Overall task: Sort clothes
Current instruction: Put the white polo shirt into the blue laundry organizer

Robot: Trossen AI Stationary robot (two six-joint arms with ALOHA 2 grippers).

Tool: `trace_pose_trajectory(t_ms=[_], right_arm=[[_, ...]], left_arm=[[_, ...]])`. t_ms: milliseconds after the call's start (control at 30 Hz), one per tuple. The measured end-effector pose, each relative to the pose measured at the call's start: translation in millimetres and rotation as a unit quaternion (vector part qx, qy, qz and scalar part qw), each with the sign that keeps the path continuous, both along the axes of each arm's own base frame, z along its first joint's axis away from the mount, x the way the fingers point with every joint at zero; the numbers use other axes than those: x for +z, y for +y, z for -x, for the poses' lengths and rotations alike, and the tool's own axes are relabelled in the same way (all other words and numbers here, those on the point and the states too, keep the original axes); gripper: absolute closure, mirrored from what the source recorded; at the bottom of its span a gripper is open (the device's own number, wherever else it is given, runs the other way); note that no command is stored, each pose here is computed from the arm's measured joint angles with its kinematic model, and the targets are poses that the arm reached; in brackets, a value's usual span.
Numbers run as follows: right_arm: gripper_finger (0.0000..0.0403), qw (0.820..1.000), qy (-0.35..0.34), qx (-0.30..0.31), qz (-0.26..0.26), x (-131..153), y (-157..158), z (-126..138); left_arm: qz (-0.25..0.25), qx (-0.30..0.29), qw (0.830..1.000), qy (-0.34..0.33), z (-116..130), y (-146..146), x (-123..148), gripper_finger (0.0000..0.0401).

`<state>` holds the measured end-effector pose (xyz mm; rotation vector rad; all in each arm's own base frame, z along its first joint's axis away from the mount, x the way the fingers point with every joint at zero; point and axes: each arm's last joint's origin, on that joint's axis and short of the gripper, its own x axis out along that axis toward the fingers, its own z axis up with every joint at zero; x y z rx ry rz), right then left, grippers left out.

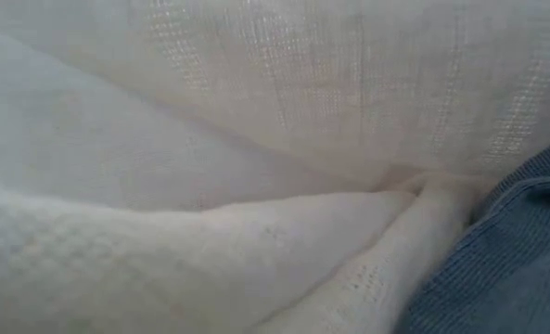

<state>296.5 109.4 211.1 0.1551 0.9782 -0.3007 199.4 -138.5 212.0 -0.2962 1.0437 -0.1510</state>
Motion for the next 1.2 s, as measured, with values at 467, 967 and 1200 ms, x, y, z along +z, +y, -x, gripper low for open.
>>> trace_pose_trajectory(t_ms=[467,967,1200], right_arm=[[0.0403,0.998,-0.051,0.027,0.007,20.7,38.1,28.0],[0.0403,0.998,-0.015,0.043,0.033,17.4,35.0,33.2],[0.0403,0.998,-0.006,0.051,0.04,16.7,34.4,34.3]], left_arm=[[0.035,0.137,0.988,-0.056,13.0,20.6,28.2,0.0326],[-0.01,0.111,0.994,0.002,-4.2,22.4,2.6,0.0269],[-0.032,0.105,0.992,0.056,-17.8,25.8,-20.7,0.021]])
